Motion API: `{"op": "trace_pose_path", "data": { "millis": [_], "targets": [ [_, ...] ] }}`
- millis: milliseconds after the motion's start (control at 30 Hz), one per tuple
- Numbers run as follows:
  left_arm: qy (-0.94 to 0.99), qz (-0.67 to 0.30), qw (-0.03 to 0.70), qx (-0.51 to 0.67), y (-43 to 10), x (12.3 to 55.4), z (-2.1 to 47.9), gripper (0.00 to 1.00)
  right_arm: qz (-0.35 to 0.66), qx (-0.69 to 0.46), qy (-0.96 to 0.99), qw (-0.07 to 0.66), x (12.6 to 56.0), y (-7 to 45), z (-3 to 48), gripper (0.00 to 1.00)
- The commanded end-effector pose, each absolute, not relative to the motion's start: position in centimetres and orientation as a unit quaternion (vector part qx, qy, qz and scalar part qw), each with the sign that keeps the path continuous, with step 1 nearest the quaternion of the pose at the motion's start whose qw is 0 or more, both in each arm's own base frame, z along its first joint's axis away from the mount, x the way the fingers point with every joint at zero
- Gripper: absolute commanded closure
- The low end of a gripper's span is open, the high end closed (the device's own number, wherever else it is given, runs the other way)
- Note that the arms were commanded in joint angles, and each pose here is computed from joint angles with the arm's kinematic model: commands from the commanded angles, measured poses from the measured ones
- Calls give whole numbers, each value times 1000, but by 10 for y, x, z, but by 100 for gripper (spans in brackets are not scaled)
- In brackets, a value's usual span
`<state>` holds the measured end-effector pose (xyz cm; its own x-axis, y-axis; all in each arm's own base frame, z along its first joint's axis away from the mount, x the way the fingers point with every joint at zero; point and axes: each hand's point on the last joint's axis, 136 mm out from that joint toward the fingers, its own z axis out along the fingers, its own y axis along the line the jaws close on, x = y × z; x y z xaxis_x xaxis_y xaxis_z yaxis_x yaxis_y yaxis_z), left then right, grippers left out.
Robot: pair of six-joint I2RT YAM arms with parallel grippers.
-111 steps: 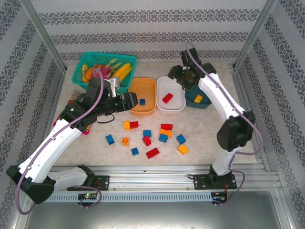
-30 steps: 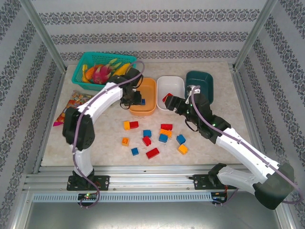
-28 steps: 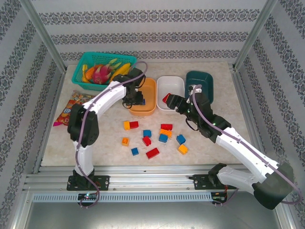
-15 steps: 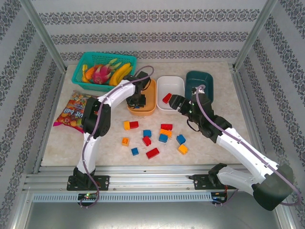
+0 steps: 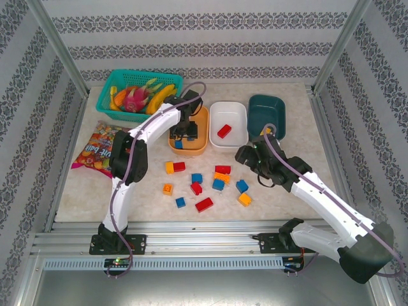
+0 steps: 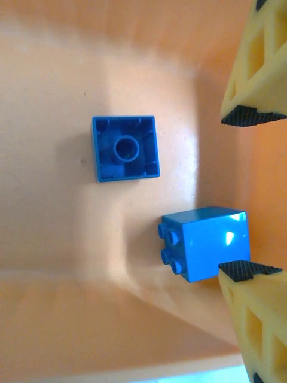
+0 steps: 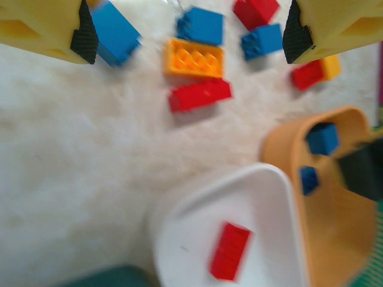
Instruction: Sort the legos into containers by color
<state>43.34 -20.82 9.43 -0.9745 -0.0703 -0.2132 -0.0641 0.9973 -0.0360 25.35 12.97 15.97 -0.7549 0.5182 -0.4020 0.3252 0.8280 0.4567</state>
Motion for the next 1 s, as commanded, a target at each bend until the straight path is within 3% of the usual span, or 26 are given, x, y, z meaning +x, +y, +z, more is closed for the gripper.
{"op": "trace_pose_path", "data": {
  "millis": [0, 200, 333, 633, 967],
  "targets": [
    [983, -52, 177, -24, -221, 421, 171, 30, 111, 297, 934, 163, 206, 103, 129, 16],
    [955, -169, 241, 17, -245, 372, 224, 24, 122, 373, 917, 68, 168, 110, 70, 13],
    [933, -248, 259, 41, -247, 323, 236, 0, 133, 397, 906, 56, 163, 118, 52, 13],
    [919, -289, 265, 34, -217, 249, 236, 1, 130, 385, 912, 51, 165, 131, 43, 15],
    [912, -303, 274, 24, -210, 235, 241, 2, 109, 375, 920, 35, 165, 144, 24, 26]
  ]
}}
